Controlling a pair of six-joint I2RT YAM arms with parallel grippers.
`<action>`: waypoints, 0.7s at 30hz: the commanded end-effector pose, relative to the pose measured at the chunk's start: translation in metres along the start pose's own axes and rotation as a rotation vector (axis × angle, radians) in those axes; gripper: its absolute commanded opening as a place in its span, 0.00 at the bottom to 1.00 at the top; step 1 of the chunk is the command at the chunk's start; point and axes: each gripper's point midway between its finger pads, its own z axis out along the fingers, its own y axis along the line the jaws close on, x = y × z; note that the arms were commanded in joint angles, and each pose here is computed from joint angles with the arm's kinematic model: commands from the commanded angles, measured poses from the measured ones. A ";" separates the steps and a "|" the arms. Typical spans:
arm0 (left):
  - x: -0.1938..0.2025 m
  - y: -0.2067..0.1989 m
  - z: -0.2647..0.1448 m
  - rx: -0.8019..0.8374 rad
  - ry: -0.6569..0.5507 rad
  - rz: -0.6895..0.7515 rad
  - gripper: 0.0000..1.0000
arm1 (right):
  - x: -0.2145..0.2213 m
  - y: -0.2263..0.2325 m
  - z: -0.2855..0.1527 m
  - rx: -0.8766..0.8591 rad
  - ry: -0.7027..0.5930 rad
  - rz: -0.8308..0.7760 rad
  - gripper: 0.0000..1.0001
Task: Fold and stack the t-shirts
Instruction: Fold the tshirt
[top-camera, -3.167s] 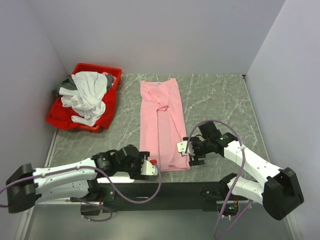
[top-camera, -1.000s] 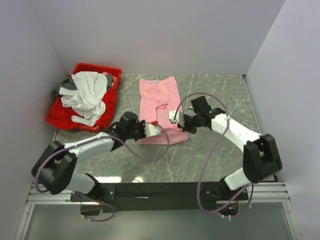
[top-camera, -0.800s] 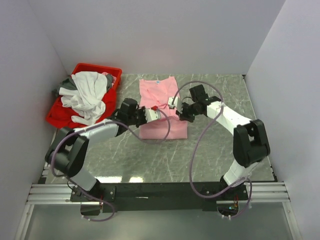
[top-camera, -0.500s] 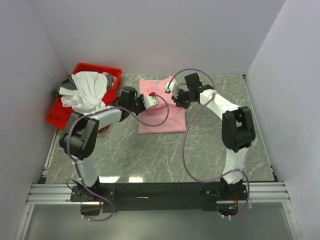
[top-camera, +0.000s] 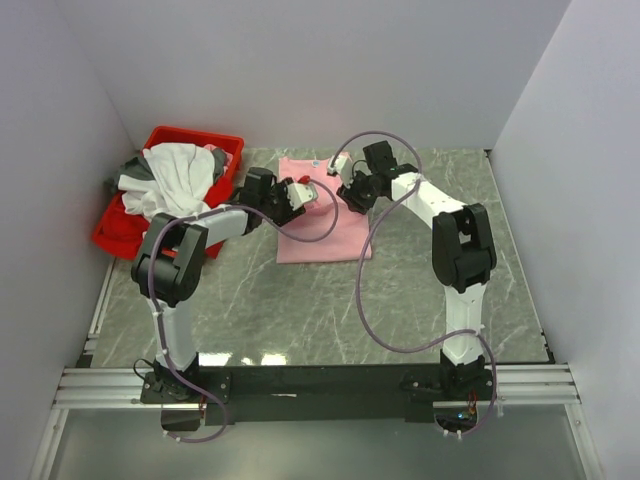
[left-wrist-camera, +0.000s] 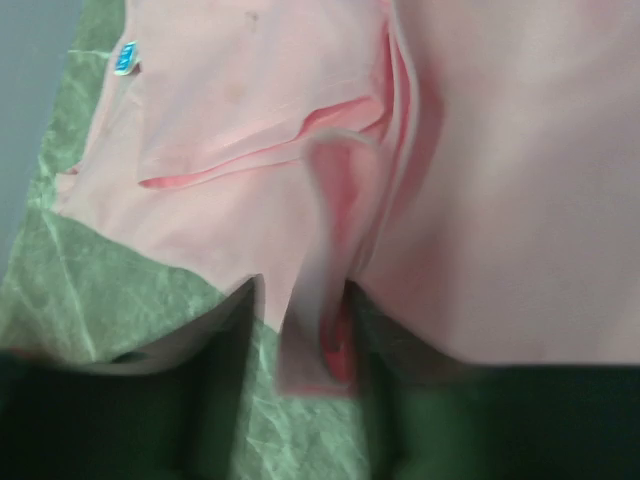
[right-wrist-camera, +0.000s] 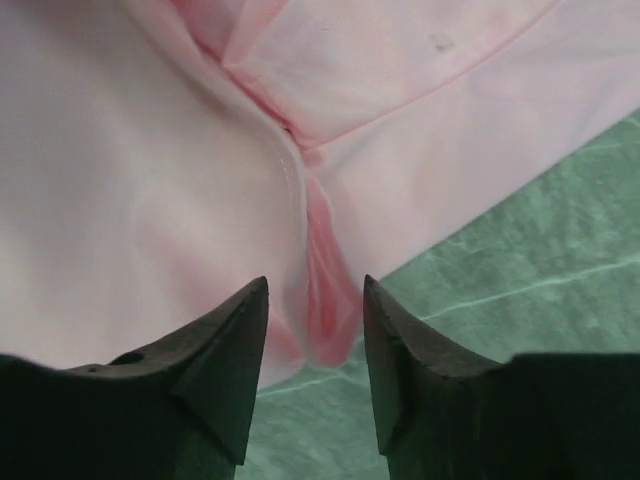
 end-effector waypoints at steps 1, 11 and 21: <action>-0.023 0.045 -0.005 -0.173 -0.055 -0.068 0.64 | -0.018 -0.034 -0.005 0.131 -0.044 0.072 0.53; -0.109 0.085 -0.113 -0.362 -0.241 0.013 0.93 | -0.042 -0.036 -0.061 0.072 -0.227 0.135 0.70; -0.042 -0.127 -0.113 0.151 -0.051 0.288 0.83 | 0.028 0.105 -0.068 -0.177 -0.143 -0.454 0.73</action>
